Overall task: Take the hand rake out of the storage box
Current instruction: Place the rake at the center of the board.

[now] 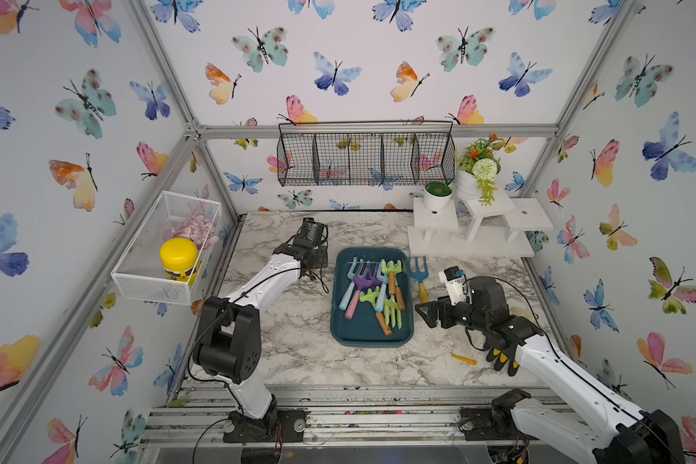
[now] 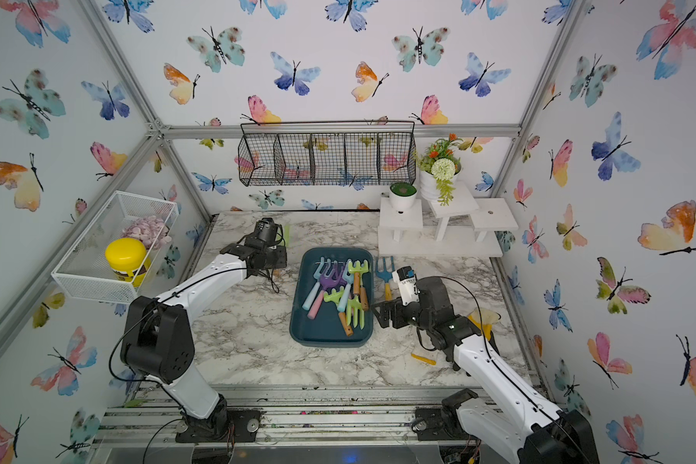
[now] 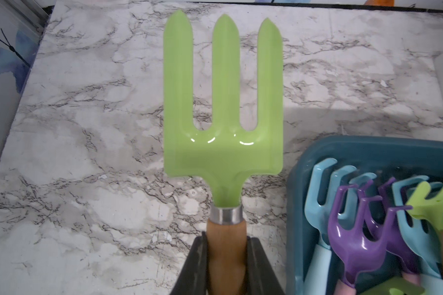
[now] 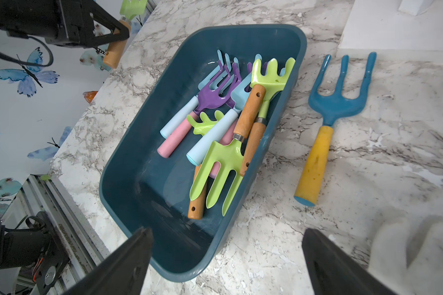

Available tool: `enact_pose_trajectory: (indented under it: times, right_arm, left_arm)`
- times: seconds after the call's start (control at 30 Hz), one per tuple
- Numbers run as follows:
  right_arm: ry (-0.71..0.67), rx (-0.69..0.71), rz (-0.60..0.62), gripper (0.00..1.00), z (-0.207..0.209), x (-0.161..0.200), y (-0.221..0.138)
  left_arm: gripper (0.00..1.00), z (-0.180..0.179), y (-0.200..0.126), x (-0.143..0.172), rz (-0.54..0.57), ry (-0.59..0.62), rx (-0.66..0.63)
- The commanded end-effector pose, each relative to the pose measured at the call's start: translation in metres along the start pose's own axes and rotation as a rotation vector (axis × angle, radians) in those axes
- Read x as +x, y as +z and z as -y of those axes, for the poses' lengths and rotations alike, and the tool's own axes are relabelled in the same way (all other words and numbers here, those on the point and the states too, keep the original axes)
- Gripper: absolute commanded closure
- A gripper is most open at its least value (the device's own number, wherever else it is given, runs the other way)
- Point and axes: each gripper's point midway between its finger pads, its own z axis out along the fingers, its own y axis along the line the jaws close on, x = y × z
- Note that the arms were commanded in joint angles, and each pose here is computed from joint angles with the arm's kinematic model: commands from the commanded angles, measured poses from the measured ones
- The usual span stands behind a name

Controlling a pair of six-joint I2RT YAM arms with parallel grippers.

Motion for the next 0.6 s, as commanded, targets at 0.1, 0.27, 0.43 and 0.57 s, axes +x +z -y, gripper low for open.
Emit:
enact_pose_trajectory:
  times: [0.1,0.27,0.43,0.57]
  right_arm:
    - [-0.017,-0.02,0.008,0.02,-0.001,0.003,0.002]
    - [-0.026,-0.051,0.016,0.02,-0.007,0.003,0.0]
    - [-0.03,-0.051,0.041,0.02,-0.008,0.0,-0.005]
    - [-0.03,-0.055,0.038,0.02,-0.009,0.001,-0.005]
  left_arm:
    - [0.91,0.014,0.038,-0.018,-0.005,0.051,0.05]
    - [0.9,0.024,0.07,-0.018,-0.031,0.05,0.074]
    - [0.89,0.031,0.094,-0.018,-0.053,0.053,0.086]
    - [0.88,0.037,0.108,-0.022,-0.056,0.069,0.096]
